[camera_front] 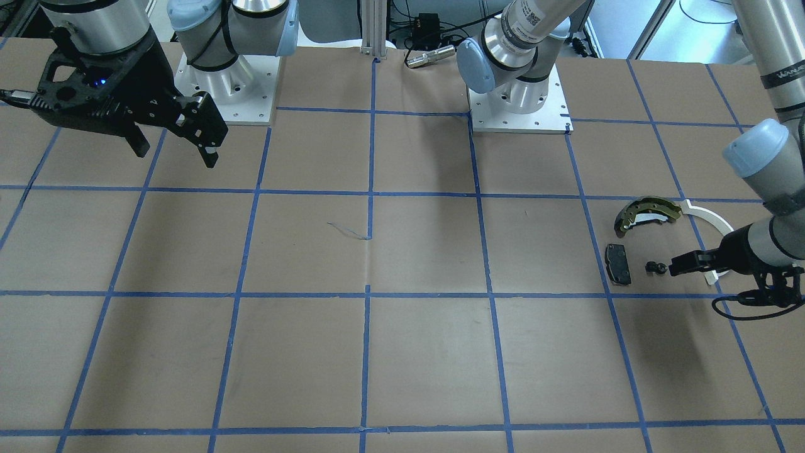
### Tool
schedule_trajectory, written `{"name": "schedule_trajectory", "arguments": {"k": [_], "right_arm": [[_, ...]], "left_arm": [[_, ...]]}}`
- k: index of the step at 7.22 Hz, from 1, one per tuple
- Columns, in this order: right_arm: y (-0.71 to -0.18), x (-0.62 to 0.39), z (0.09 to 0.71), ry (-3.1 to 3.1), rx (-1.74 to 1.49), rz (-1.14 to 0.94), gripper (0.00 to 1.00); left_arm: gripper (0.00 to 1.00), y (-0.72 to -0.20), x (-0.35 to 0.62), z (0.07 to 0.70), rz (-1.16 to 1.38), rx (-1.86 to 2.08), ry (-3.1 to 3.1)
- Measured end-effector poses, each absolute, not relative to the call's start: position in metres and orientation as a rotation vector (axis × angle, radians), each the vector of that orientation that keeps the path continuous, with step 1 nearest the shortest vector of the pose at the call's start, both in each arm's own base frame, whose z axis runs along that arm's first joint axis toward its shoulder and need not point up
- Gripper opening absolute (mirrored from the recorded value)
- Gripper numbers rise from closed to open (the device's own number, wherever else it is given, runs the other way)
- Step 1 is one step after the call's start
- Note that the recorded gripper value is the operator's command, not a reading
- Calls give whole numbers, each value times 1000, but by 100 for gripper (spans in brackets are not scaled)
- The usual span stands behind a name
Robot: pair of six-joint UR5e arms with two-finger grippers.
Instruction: Place bearing gear from tray to pile
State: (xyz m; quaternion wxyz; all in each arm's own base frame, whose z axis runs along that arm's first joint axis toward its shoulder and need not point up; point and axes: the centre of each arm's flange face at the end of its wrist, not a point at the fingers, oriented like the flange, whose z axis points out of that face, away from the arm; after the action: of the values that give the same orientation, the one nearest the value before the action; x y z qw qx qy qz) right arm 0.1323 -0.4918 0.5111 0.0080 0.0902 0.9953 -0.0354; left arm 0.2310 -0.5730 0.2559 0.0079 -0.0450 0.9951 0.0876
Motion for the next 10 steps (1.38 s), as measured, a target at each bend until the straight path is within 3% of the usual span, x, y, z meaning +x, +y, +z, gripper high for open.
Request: {"name": "schedule_trajectory", "arguments": {"k": [3, 6, 10], "right_arm": [[-492, 132, 511, 3110, 283, -110, 100], [-492, 132, 511, 3110, 284, -109, 100], [-492, 132, 511, 3111, 284, -109, 100]], "left_arm": [[100, -600, 140, 360, 157, -224, 3108], [100, -577, 18, 477, 27, -86, 3131], [100, -547, -91, 493, -3, 68, 3137]]}}
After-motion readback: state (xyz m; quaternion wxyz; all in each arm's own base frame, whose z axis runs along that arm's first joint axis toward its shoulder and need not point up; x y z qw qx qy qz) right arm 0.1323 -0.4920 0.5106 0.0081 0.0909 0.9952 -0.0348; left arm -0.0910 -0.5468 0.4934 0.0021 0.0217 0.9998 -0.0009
